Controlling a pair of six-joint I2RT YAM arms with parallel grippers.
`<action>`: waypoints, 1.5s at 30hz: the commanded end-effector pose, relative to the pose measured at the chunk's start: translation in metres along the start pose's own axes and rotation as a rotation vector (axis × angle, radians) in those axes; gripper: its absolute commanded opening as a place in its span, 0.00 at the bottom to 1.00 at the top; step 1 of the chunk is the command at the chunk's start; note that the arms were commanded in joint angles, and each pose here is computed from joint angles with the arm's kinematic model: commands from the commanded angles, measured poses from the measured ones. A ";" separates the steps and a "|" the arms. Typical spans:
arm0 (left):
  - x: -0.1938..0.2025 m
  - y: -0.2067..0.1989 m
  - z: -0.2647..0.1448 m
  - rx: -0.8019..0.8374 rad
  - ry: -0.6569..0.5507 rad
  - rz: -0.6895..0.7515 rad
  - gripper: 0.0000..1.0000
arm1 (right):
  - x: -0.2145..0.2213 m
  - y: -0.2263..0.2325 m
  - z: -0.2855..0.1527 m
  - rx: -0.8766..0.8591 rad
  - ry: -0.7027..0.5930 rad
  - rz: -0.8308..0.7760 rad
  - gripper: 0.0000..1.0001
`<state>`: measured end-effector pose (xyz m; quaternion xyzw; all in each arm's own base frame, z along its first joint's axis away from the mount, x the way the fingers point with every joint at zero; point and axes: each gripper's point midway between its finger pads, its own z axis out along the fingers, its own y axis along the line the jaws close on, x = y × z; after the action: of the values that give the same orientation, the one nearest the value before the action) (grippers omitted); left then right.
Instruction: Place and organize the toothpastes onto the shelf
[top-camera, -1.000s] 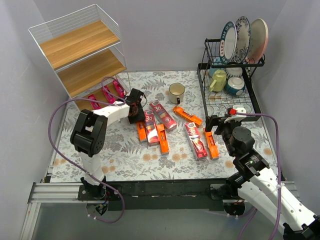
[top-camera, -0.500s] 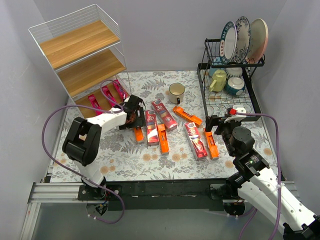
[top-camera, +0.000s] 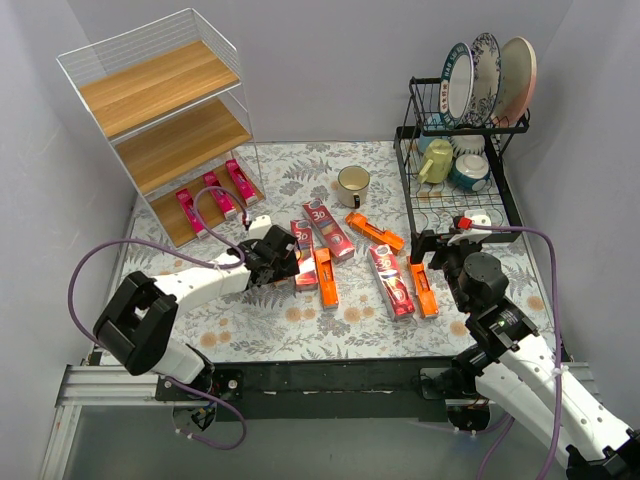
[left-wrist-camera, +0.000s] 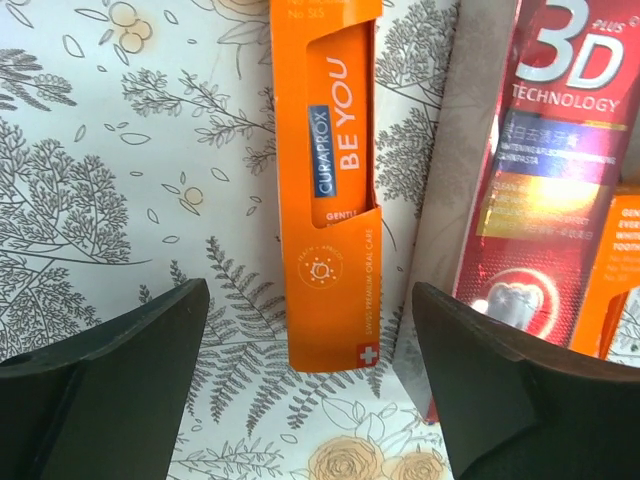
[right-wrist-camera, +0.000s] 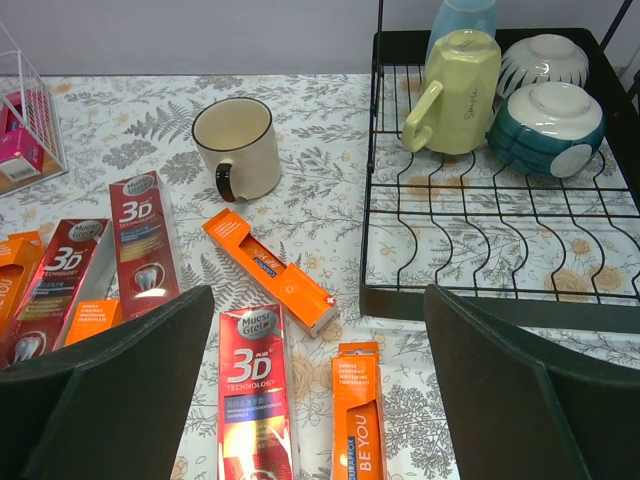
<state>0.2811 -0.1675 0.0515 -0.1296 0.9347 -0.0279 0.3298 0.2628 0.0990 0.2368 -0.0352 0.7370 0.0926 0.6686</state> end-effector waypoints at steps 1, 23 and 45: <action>-0.013 -0.001 0.003 -0.032 -0.114 -0.058 0.80 | -0.008 0.001 0.001 -0.005 -0.034 0.005 0.94; 0.035 0.008 0.023 -0.209 -0.158 0.091 0.46 | -0.007 0.004 0.003 -0.021 -0.037 -0.001 0.93; -0.104 -0.026 -0.117 -0.163 -0.276 0.092 0.27 | -0.009 0.004 0.001 -0.021 -0.042 0.001 0.93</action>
<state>0.2929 -0.1982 0.1591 -0.1250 0.8956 0.0384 0.4251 0.2629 0.1013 0.2292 -0.0434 0.7422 0.0923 0.6624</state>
